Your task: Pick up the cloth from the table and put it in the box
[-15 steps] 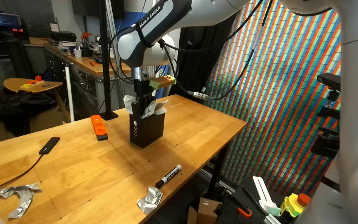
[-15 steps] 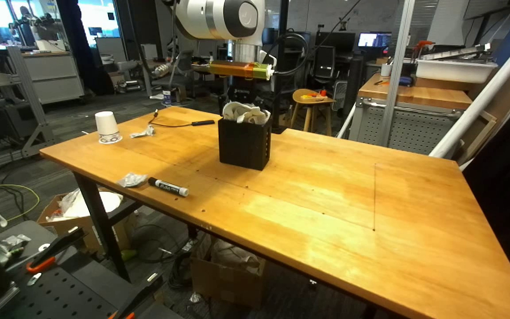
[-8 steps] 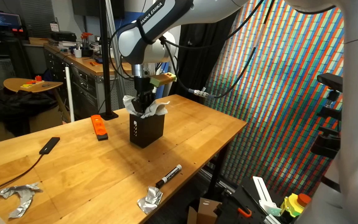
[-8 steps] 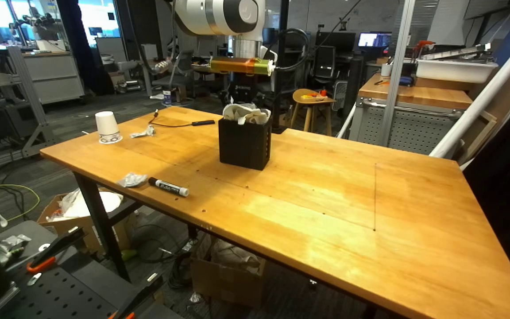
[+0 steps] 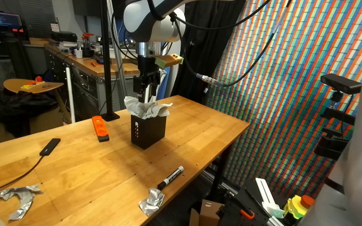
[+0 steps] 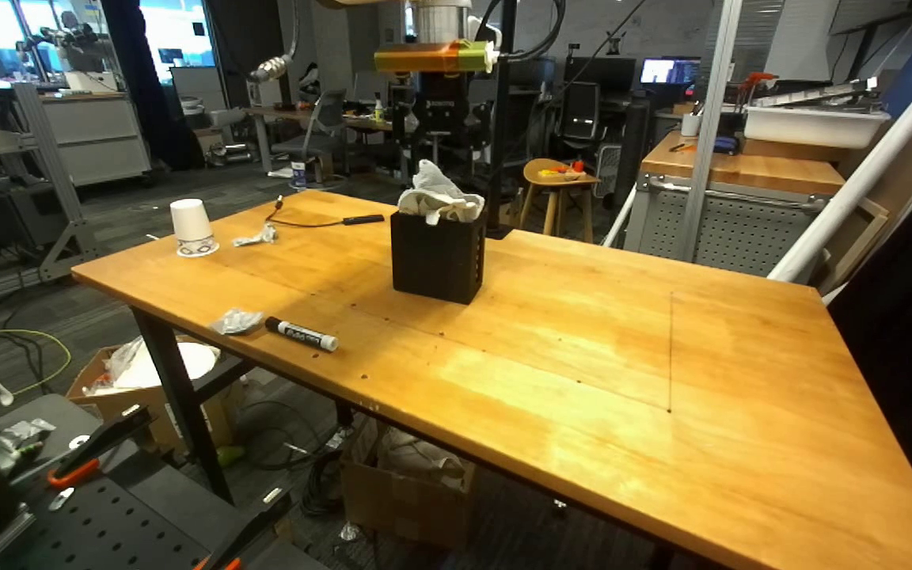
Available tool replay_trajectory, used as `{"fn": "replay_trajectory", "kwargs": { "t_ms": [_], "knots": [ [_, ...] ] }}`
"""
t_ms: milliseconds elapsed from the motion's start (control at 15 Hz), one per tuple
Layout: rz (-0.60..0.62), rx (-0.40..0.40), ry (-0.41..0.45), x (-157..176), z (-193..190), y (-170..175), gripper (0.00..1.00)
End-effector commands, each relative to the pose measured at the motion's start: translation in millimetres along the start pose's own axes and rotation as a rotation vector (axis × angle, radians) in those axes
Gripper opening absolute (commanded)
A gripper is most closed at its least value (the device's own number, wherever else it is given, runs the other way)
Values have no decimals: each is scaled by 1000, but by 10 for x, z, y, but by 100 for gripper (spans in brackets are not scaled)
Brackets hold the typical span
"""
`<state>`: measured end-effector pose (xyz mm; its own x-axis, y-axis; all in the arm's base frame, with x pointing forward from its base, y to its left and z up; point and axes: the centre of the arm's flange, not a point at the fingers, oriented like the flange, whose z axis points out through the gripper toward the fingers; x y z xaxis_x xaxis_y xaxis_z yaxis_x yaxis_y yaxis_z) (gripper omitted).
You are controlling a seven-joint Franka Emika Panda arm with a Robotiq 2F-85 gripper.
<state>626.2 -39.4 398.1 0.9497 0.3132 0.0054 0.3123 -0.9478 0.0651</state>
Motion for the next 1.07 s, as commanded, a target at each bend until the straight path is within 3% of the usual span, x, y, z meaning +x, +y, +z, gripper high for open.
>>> {"fn": "replay_trajectory", "kwargs": {
  "t_ms": [0, 600, 1000],
  "knots": [
    [10, -27, 17, -122, -168, -59, 68],
    [-9, -37, 1, -115, -84, -81, 1],
    [-54, -65, -13, 9, 39, -61, 0]
  ]
}}
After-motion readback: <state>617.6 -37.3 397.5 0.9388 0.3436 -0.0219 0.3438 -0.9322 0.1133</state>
